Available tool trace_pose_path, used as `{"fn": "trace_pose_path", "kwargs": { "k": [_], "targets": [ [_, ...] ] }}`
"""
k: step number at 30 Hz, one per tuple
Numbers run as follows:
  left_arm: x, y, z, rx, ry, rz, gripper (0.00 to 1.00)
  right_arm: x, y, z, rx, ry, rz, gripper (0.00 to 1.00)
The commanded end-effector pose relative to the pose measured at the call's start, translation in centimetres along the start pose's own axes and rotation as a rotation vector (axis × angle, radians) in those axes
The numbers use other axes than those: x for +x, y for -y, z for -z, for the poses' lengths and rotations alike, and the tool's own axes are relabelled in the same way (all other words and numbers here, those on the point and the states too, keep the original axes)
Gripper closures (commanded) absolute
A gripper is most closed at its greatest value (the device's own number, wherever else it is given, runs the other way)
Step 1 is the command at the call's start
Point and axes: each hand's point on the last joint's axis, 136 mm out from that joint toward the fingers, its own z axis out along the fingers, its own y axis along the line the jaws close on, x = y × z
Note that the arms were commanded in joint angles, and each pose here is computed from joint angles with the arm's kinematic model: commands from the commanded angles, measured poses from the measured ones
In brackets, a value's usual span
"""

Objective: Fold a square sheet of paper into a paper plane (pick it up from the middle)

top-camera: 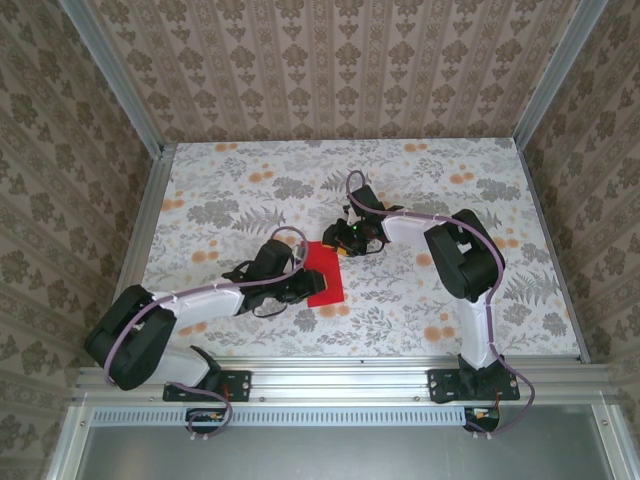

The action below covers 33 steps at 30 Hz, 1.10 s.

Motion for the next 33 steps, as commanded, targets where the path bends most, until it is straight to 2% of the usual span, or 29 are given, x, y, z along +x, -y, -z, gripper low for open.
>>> {"fn": "trace_pose_path", "kwargs": {
  "k": [1,6,9,14,17,26,33],
  "targets": [
    [-0.3,-1.0,0.2,-0.070,0.026,0.004,0.72,0.7,0.8,0.3,0.024,-0.024,-0.018,0.59],
    [-0.7,-3.4,0.2,-0.200,0.040,0.057,0.94,0.6,-1.0,1.4,-0.035,-0.018,0.021,0.58],
    [-0.7,-4.6,0.4,-0.271,0.021,0.070,0.99,1.0,-2.4,3.0,-0.072,-0.013,0.090,0.58],
    [-0.7,-5.3,0.5,-0.339,-0.028,0.048,1.00,2.1,-3.0,5.1,-0.078,-0.003,0.173,0.59],
    [-1.0,-5.0,0.7,-0.366,-0.054,0.013,1.00,3.1,-2.5,5.4,-0.066,-0.010,0.197,0.64],
    [-1.4,-1.6,0.2,-0.262,-0.092,-0.064,1.00,5.6,0.1,4.3,0.011,-0.074,0.173,0.76],
    [-1.0,-1.7,-0.5,-0.298,-0.125,-0.099,1.00,6.8,2.2,3.6,0.056,-0.114,0.140,0.78]
  ]
}}
